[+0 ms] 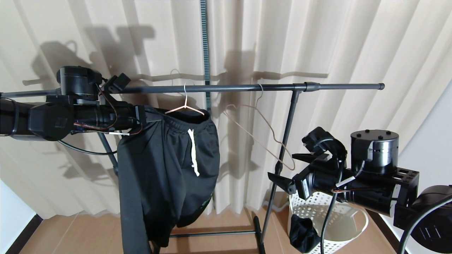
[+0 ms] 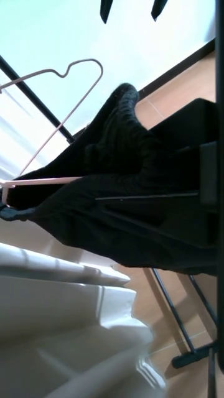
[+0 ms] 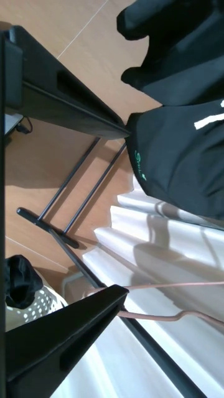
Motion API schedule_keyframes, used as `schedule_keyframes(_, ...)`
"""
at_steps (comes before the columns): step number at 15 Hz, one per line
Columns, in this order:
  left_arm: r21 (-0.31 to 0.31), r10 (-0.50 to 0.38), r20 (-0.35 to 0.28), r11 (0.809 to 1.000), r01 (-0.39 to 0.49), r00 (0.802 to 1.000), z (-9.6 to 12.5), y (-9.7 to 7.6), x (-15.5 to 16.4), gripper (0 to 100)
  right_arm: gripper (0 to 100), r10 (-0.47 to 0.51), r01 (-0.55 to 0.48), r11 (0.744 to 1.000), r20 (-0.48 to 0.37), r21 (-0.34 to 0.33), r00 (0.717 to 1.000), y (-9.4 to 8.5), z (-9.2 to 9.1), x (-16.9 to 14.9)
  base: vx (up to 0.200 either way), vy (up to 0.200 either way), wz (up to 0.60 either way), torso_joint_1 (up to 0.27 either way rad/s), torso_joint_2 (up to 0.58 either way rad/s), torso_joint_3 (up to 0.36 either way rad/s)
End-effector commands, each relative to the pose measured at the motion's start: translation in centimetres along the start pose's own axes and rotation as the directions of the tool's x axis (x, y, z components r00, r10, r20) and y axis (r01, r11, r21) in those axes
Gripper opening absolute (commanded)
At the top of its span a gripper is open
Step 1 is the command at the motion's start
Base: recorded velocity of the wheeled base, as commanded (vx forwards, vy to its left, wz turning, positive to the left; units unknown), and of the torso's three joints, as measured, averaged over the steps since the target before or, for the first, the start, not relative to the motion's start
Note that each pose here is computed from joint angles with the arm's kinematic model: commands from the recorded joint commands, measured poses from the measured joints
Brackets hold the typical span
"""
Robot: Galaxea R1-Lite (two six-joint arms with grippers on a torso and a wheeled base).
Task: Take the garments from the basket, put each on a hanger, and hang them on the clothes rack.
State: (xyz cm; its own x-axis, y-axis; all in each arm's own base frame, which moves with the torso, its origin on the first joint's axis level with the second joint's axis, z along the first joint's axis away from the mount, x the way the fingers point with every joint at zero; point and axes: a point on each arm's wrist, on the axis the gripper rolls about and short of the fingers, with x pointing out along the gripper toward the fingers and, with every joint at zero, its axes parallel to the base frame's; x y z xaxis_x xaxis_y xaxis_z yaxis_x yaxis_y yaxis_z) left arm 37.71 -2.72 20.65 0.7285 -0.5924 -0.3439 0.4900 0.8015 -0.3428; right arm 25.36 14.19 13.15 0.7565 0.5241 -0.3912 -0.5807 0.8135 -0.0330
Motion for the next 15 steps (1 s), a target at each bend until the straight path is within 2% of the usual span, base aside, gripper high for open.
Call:
schedule_keyframes(1, -0.007, 0.001, -0.014, 1.0, -0.001, 1.0, -0.5, 0.1, 0.1, 0, 100, 0.001, -0.001, 1.0, -0.003, 0.0, 1.0, 0.0, -0.1, 0.1, 0.0, 0.0, 0.0, 0.0, 0.0, 0.0)
schedule_keyframes(2, -0.008, 0.003, -0.016, 1.0, -0.003, 1.0, -0.6, 0.1, 0.1, 100, 100, 0.001, -0.001, 1.0, -0.003, 0.0, 1.0, 0.0, -0.1, 0.1, 0.0, 0.0, 0.0, 0.0, 0.0, 0.0)
schedule_keyframes(7, 0.013, 0.012, -0.035, 1.0, -0.012, 0.999, -1.1, 0.2, 0.0, 100, 100, 0.001, -0.001, 1.0, -0.006, 0.0, 1.0, 0.0, -0.1, 0.1, 0.0, 0.0, 0.0, 0.0, 0.0, 0.0)
schedule_keyframes(11, 0.076, 0.025, -0.123, 0.997, -0.015, 0.992, -2.2, 0.4, -0.4, 100, 100, 0.0, 0.0, 1.0, -0.012, 0.001, 1.0, 0.0, -0.3, 0.4, 0.0, 0.0, 0.0, 0.0, 0.0, 0.0)
schedule_keyframes(12, 0.122, 0.033, -0.17, 0.992, -0.012, 0.985, -2.6, 0.4, -1.1, 100, 100, 0.0, 0.0, 1.0, -0.016, 0.001, 1.0, 0.0, -0.4, 0.4, 0.0, 0.0, 0.0, 0.0, 0.0, 0.0)
schedule_keyframes(15, 0.186, 0.043, -0.229, 0.983, 0.001, 0.972, -3.1, 0.5, -1.9, 100, 100, 0.0, 0.0, 1.0, -0.018, 0.0, 1.0, 0.0, -0.4, 0.4, 0.0, 0.0, 0.0, 0.0, 0.0, 0.0)
